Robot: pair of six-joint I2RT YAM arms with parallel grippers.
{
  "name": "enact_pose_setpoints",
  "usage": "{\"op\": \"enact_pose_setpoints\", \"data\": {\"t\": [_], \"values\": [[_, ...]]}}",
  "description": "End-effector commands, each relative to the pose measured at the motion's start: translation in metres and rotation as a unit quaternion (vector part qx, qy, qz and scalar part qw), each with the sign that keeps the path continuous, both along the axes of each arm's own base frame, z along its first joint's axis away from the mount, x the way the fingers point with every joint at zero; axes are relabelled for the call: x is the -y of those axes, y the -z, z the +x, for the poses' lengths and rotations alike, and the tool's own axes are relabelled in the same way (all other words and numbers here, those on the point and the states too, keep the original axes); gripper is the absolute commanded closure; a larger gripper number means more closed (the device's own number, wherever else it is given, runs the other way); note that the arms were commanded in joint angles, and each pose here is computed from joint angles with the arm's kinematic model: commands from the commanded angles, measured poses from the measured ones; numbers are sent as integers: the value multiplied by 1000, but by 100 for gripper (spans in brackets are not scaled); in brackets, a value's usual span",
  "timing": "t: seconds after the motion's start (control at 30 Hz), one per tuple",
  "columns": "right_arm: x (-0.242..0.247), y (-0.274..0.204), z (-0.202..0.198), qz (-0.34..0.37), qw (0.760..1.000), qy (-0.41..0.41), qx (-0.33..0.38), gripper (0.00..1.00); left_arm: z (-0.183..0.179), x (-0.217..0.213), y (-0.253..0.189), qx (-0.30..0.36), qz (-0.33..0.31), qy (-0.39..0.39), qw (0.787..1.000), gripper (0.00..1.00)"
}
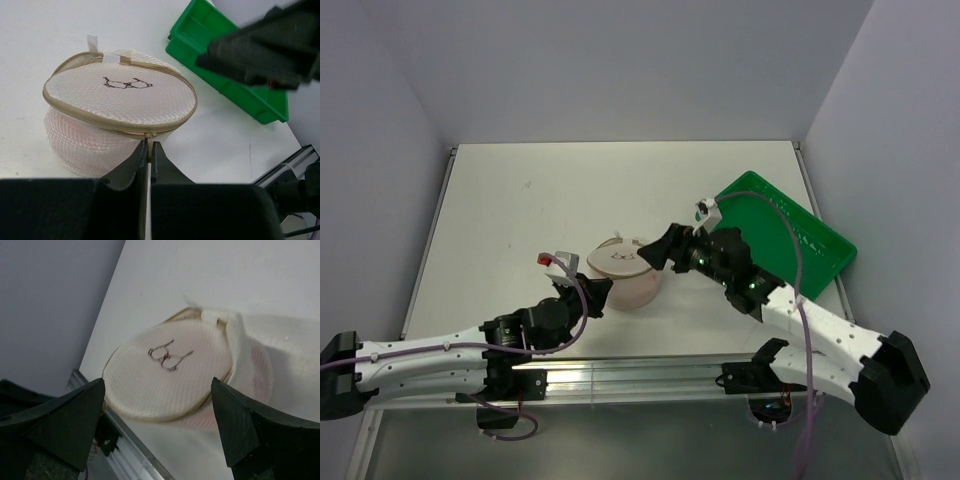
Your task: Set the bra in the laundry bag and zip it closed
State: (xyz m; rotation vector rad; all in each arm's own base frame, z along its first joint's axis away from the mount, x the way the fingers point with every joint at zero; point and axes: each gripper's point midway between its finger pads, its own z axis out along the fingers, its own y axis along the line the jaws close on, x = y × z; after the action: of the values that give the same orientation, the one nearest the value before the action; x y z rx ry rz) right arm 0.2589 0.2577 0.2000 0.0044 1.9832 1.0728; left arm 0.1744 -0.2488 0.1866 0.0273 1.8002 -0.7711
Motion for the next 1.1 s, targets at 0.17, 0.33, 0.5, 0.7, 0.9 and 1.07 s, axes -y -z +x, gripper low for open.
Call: {"op": "enact_pose_setpoints", "data": {"t": [0.17,0.33,0.5,0.7,0.9,1.07], "values": [[8,14,-61,65,997,42,-25,6,2,48,-42,26,-69,37,997,100],[4,7,-64,78,996,32,-19,6,-3,64,-32,12,-68,61,996,100],[-4,5,-55,72,997,35,-20,11,-6,69,-31,9,-73,71,995,100],[-12,8,-48,70,997,36,-23,50,-6,68,-27,10,-65,73,995,100],[-7,3,-41,46,998,49,-9,92,-7,56,-12,-1,-47,62,997,100],[8,4,-24,32,998,58,0,100,-4,29,8,-10,-12,26,1000,100]]}}
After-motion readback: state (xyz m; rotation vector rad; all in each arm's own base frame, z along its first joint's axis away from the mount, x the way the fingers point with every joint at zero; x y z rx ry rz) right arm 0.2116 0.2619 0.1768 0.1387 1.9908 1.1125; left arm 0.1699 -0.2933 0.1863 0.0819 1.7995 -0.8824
